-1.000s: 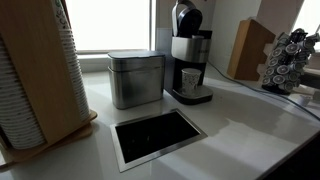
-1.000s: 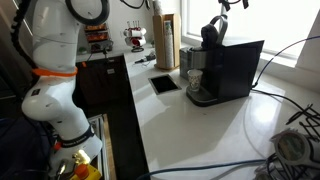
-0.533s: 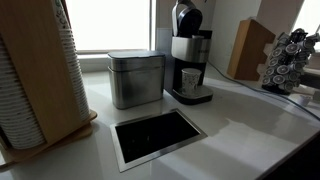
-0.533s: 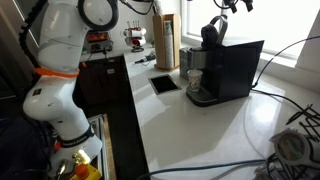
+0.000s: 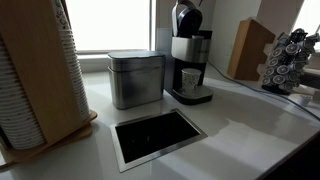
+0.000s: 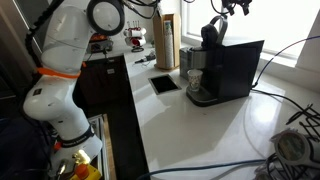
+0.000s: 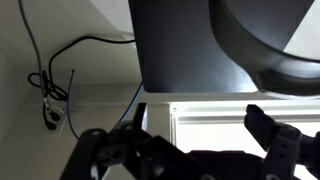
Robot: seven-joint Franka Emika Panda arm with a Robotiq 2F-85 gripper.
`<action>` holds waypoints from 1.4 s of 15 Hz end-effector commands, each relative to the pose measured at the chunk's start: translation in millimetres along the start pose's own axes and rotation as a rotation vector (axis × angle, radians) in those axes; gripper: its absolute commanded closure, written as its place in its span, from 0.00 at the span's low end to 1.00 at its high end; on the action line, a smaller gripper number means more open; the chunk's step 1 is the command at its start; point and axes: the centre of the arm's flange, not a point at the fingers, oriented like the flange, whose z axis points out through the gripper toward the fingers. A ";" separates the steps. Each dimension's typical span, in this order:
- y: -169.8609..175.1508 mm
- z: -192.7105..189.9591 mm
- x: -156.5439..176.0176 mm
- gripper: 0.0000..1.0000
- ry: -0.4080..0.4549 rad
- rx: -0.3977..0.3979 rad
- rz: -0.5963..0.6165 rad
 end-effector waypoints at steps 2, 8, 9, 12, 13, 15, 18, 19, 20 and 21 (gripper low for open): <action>-11.4 2.8 19.8 0.00 -0.058 0.045 0.003; -17.9 -12.8 4.0 0.00 -0.171 0.101 -0.034; -16.1 -14.2 -0.4 0.00 -0.189 0.113 -0.049; -15.5 -14.4 -12.5 0.00 -0.245 0.154 -0.064; -16.0 -13.9 -16.2 0.00 -0.265 0.170 -0.067; -18.9 -15.8 -24.0 0.00 -0.301 0.196 -0.083; -28.4 -18.2 -39.5 0.00 -0.368 0.220 -0.125; -29.7 -19.6 -44.2 0.00 -0.389 0.223 -0.137; -30.9 -21.2 -51.0 0.00 -0.414 0.226 -0.153; -31.3 -22.3 -56.1 0.00 -0.437 0.223 -0.162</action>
